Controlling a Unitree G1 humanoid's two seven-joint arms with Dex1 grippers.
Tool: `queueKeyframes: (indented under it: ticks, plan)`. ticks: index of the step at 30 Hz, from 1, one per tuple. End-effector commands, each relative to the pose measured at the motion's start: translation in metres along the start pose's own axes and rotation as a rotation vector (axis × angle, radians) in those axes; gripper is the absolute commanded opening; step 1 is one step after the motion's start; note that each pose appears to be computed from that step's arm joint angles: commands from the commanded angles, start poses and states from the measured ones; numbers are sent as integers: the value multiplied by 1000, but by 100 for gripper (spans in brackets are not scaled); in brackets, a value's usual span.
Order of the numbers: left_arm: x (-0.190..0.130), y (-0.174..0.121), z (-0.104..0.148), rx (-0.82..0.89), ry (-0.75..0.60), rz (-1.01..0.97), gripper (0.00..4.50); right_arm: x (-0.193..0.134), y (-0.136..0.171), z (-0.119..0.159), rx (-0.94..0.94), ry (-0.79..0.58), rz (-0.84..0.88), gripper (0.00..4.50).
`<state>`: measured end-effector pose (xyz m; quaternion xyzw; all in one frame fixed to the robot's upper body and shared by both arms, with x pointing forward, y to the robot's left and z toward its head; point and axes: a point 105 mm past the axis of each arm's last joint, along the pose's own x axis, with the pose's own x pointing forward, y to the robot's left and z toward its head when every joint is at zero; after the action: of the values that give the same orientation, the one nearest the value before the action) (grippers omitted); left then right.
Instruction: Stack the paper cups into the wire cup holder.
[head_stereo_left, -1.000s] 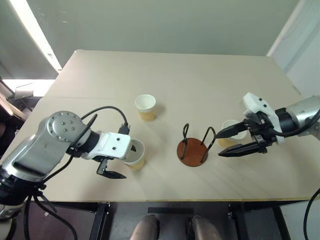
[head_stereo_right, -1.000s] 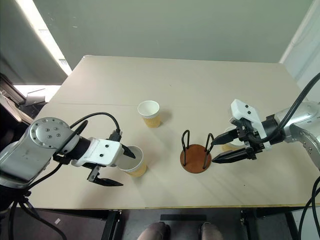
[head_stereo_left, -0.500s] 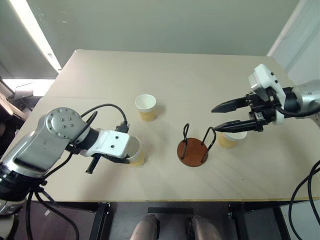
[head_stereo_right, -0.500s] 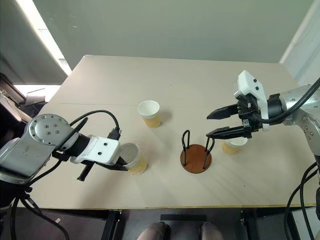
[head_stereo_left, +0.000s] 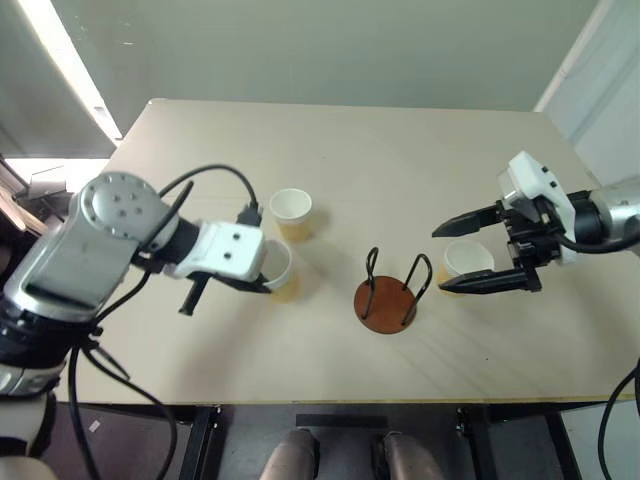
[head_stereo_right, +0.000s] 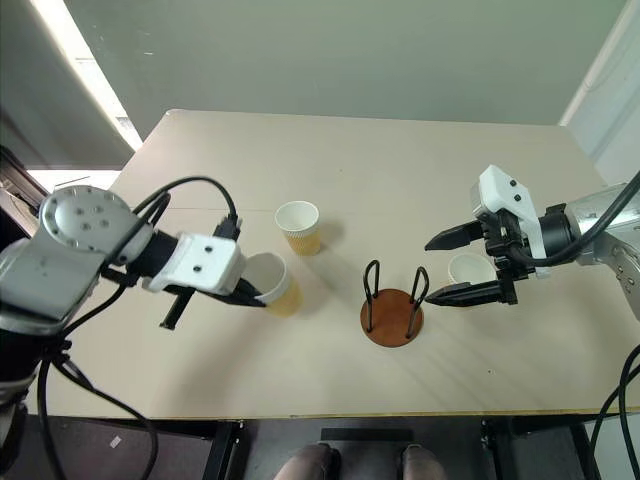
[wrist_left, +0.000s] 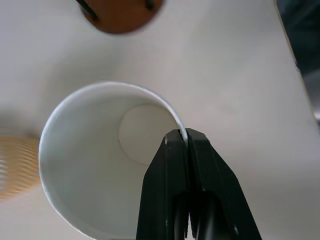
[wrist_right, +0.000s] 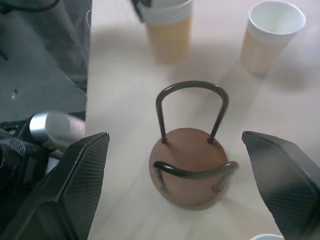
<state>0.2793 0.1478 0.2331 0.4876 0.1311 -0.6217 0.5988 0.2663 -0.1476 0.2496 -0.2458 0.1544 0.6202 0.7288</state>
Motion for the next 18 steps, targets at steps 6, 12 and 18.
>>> queueKeyframes:
  ticks: [6, 12, 18]
  plan:
    - [-31, 49, 60, 83, -162, 46, 0, -15, 0, 11, -44, -8, -81, 446]
    - [-25, 65, 88, 160, -220, -11, 0, -18, 3, 10, -35, -13, -103, 446]
    - [-8, 70, 104, 212, -253, -91, 0, -28, 3, 12, -30, -9, -139, 446]
